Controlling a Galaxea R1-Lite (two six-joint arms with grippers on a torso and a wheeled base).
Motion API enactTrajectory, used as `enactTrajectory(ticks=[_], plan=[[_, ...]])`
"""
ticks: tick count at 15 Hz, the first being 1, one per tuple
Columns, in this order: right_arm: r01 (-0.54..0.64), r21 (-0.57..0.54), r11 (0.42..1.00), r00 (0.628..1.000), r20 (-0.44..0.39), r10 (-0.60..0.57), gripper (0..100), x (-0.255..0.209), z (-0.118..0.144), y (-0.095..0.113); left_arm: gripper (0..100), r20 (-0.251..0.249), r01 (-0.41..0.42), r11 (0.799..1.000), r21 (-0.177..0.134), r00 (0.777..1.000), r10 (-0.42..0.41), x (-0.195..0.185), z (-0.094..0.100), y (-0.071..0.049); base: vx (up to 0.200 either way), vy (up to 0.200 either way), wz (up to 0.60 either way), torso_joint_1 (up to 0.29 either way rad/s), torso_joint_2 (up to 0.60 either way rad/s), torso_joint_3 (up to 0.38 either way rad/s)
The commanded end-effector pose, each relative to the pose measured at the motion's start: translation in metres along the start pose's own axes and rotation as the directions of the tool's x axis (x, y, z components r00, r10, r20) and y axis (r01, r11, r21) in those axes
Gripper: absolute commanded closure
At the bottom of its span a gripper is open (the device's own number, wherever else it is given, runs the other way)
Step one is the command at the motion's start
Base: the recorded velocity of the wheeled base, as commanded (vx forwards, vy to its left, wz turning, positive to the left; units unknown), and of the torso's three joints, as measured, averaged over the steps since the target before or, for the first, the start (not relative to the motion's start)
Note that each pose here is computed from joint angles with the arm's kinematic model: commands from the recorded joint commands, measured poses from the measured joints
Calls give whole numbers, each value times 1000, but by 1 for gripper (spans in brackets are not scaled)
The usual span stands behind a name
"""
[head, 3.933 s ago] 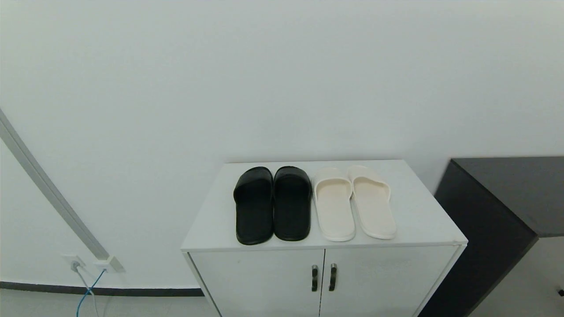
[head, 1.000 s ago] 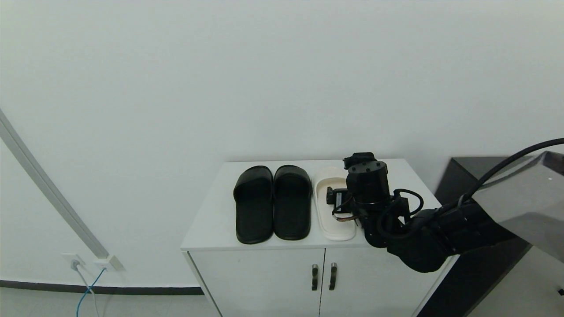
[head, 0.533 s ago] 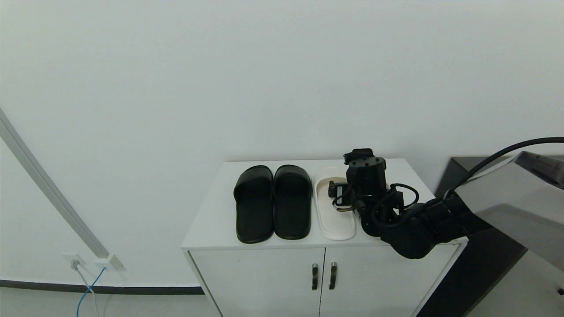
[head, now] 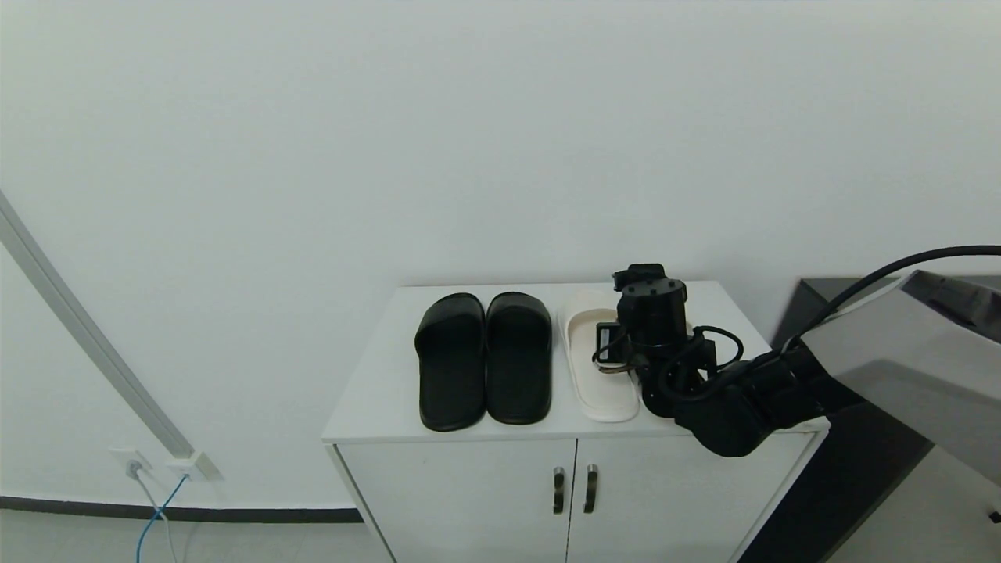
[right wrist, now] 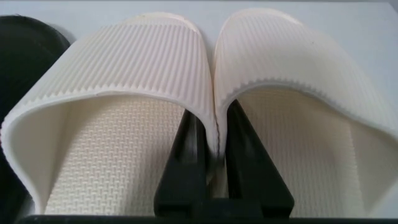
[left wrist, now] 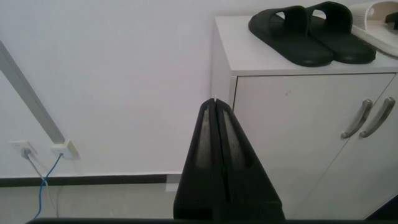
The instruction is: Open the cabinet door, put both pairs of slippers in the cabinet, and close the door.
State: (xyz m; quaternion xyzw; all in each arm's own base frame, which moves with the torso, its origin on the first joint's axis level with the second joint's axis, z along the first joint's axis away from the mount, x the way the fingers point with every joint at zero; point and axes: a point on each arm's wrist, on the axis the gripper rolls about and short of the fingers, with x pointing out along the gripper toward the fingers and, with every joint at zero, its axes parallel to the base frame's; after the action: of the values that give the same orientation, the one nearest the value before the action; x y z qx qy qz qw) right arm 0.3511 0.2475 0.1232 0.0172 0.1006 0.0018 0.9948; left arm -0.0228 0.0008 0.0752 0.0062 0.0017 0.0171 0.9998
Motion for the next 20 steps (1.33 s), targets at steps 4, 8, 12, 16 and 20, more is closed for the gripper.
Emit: enactTrajectory(ticks=[4,8,12,16,20], plan=[[-142,-12,990,988,54,142,100,-55,44,-12,100,0,-1,1000,-2,1000,1,0,0,0,0,0,0,0,0,0],[-425,-66,903,905,-1,425,100,-118,46,-35,100,-1,-1,1000,-3,1000,1,0,0,0,0,0,0,0,0,0],[-621,-155,768,779,-19,627,100,-155,50,-58,100,0,1,1000,-2,1000,-1,0,0,0,0,0,0,0,0,0],[-744,-248,620,651,-57,757,100,-166,31,-66,100,-1,1,1000,-2,1000,-1,0,0,0,0,0,0,0,0,0],[-742,-260,618,648,-38,761,100,-164,27,-64,100,-1,1,1000,-3,1000,-1,0,0,0,-100,0,0,-1,1,1]])
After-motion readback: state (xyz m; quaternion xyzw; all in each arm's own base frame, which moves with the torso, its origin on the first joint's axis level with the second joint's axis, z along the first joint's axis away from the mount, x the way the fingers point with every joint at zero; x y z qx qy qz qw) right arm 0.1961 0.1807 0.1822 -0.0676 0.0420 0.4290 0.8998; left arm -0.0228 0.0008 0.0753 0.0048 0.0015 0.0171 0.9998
